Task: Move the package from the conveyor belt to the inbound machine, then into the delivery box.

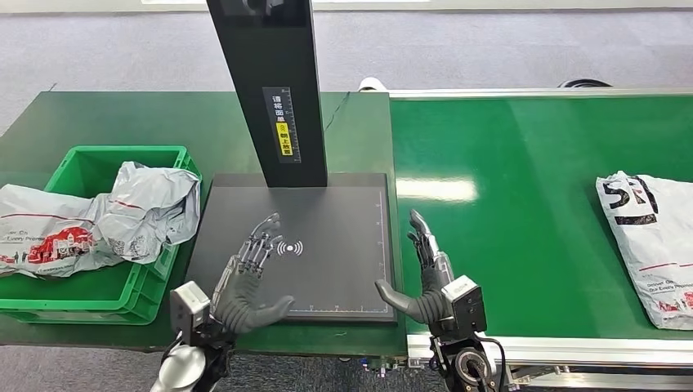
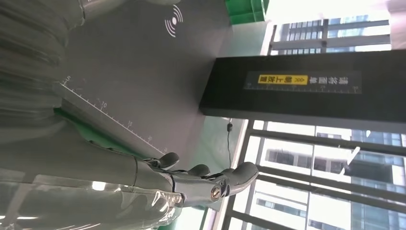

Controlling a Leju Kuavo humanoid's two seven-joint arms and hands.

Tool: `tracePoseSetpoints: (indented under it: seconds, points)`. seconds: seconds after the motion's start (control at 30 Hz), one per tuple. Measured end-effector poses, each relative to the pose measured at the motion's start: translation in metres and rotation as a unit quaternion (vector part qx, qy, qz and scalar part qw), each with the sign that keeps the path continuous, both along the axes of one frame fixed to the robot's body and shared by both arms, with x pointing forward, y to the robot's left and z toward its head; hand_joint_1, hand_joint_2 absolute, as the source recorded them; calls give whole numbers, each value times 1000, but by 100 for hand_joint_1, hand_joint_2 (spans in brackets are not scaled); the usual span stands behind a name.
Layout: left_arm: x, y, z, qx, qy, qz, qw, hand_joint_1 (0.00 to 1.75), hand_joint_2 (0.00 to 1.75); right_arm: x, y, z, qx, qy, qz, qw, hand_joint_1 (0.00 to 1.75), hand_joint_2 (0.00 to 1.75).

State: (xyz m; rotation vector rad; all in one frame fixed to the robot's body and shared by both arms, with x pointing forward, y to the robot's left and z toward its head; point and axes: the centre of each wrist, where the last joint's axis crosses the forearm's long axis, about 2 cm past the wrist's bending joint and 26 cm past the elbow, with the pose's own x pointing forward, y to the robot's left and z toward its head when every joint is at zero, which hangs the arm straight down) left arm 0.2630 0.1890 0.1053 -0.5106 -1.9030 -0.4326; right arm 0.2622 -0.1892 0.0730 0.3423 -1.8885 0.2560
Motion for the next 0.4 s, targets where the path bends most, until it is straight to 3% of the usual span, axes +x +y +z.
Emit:
tracePoseSetpoints:
  seconds: [0.23,0.4]
  points:
    - [-1,-15,-32,-2,70,-31,997,0,175,-3,7,-6,-11,13,19,1000,0,175]
    - [-2,-20,-39,-14,78,-38,996,0,175,-3,9,-8,-15,17,23,999,0,175]
